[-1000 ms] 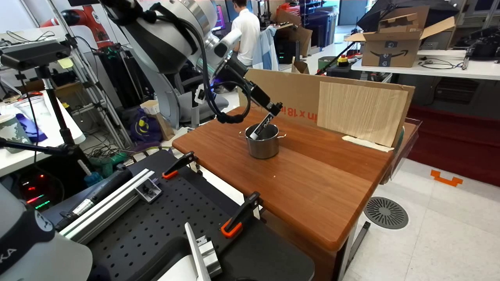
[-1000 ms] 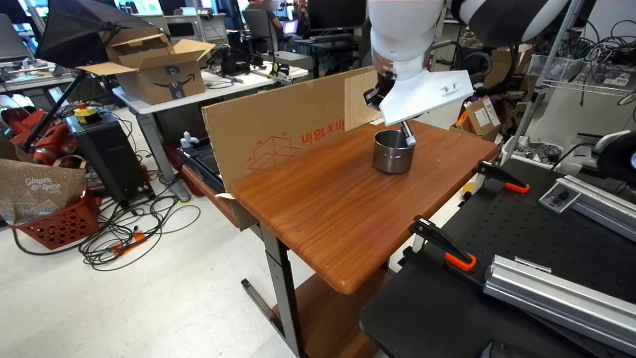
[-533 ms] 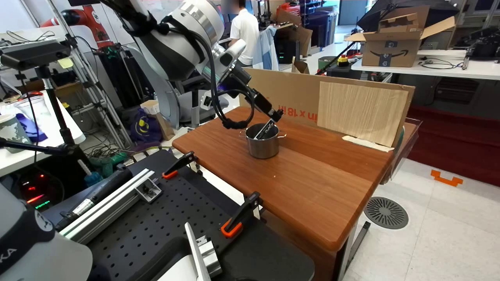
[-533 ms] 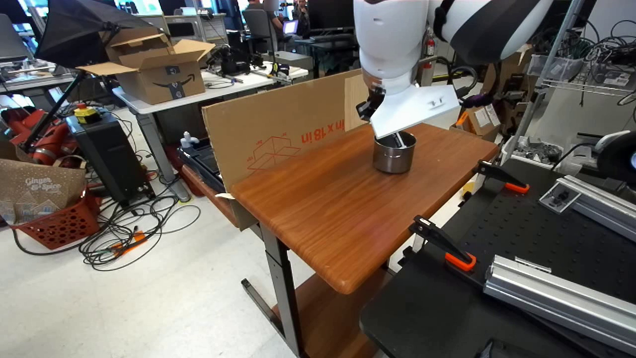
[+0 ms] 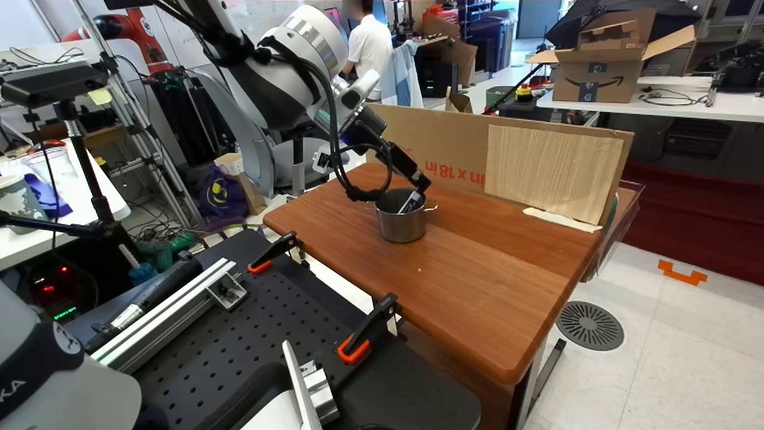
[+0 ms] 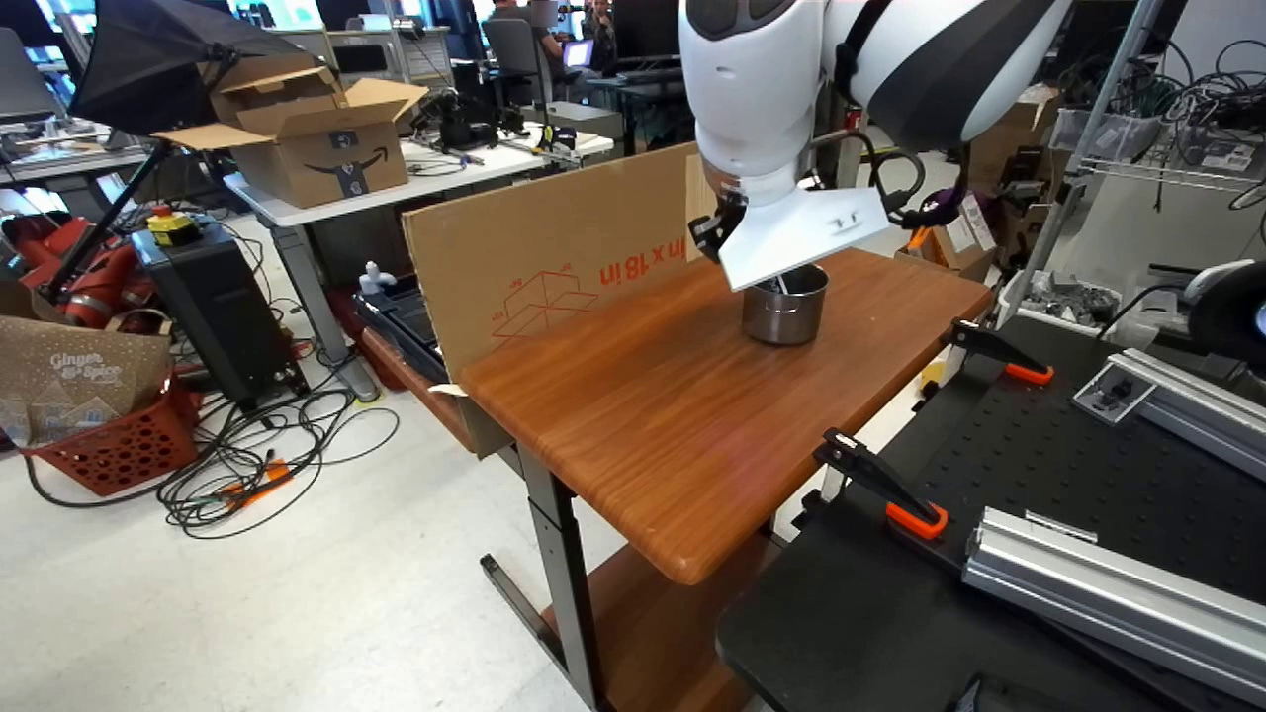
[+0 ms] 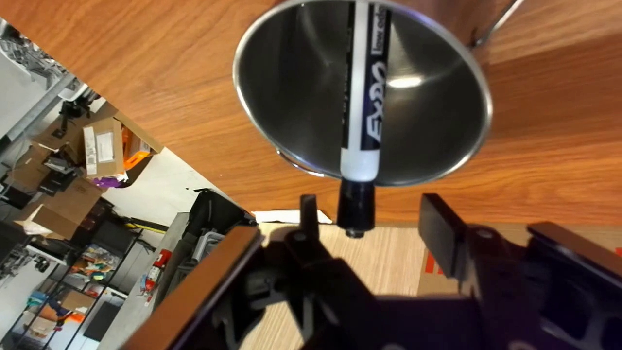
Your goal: Place the black marker inside the pot
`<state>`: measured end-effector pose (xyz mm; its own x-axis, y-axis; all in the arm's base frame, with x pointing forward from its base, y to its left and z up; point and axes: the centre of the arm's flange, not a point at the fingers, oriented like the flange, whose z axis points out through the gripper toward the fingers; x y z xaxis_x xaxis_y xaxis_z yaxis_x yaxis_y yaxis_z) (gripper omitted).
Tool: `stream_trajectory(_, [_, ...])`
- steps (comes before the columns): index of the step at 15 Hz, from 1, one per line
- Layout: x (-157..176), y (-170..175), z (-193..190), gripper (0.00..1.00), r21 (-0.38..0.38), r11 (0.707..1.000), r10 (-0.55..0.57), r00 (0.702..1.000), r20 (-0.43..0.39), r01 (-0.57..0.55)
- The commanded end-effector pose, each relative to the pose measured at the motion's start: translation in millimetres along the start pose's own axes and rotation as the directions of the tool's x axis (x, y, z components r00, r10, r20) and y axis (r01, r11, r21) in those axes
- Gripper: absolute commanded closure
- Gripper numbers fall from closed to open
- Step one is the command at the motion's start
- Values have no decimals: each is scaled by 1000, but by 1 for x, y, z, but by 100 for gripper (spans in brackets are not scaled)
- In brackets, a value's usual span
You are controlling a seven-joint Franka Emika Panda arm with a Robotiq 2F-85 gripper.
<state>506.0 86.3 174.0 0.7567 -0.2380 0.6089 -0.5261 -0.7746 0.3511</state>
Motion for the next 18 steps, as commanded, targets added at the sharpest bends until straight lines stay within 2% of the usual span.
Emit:
stream_trajectory(1, [2, -3, 5, 12, -1, 1000, 17, 1000, -4, -17])
stream_trajectory(2, [2, -3, 5, 3, -1, 1000, 17, 1000, -3, -17])
stream_trajectory(3, [3, -3, 4, 0, -1, 1000, 18, 1000, -3, -18])
stream_trajectory(11, [30, -3, -36, 0, 66, 997, 41, 999, -30, -39])
stream_trajectory(12, [26, -10, -25, 0, 46, 998, 37, 998, -41, -35])
stream_trajectory(18, [28, -7, -32, 0, 52, 998, 40, 998, -46, -38])
